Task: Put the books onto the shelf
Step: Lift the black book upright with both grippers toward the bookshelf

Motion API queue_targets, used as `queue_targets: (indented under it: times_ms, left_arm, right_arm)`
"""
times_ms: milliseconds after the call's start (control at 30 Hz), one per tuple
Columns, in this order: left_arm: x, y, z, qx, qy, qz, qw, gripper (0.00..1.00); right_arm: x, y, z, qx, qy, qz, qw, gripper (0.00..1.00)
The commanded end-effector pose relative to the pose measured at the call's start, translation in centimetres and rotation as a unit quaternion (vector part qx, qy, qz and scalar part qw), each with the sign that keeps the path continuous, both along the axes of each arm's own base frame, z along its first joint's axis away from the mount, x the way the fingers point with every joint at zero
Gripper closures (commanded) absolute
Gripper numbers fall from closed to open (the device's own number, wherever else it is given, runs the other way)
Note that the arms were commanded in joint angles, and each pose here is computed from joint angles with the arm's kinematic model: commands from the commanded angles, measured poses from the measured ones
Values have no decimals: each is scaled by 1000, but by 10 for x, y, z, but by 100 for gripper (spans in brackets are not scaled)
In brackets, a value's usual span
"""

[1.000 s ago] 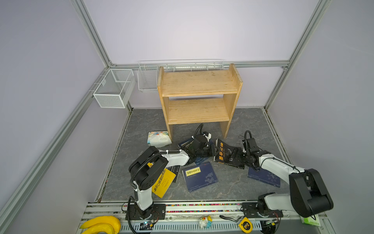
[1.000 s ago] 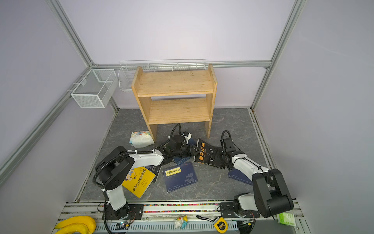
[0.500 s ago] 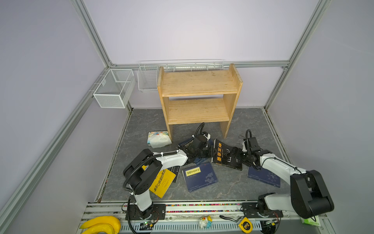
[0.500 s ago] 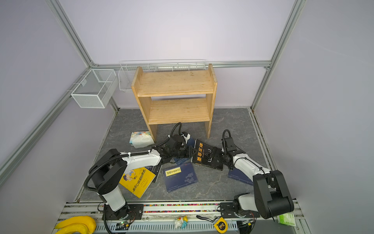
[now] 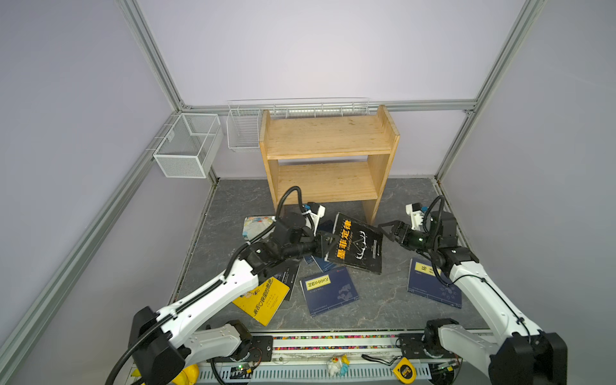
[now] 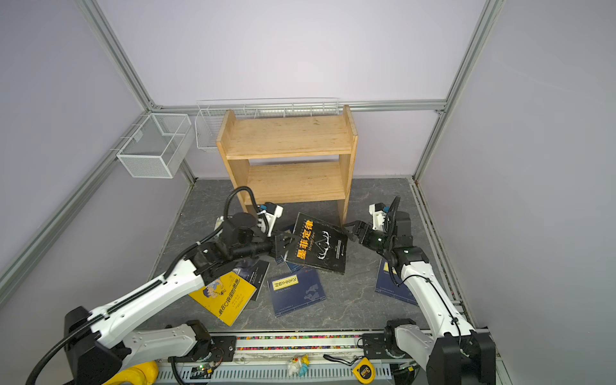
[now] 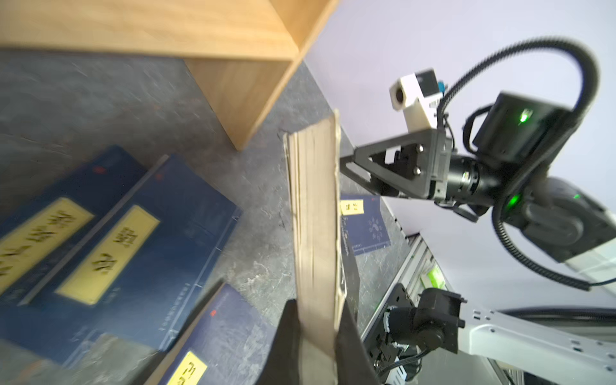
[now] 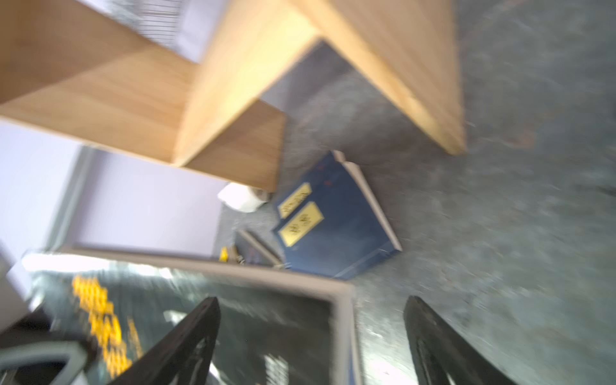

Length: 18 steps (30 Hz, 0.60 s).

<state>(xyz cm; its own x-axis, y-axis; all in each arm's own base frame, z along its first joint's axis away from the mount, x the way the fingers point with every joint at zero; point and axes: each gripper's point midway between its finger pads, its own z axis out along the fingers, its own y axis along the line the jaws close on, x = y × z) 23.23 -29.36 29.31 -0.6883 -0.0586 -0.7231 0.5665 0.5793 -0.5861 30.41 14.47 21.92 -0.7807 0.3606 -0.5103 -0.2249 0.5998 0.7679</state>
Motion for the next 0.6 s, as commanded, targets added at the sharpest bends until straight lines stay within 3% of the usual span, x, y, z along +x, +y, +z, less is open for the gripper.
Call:
queue_targets:
  times_ms: [0,267,567]
  left_arm:
    - [7,31,54,-30,-61,29,997,100]
    - [5,46,103,-42,-124,30,991,100]
    - [8,51,128,-64,-161,30,984,100]
  right_arm:
    - [-14,20,47,64,-53,72,994,11]
    - [-37,69,61,111,-47,168,978,10]
    - [-30,94,69,178,-65,197,962,0]
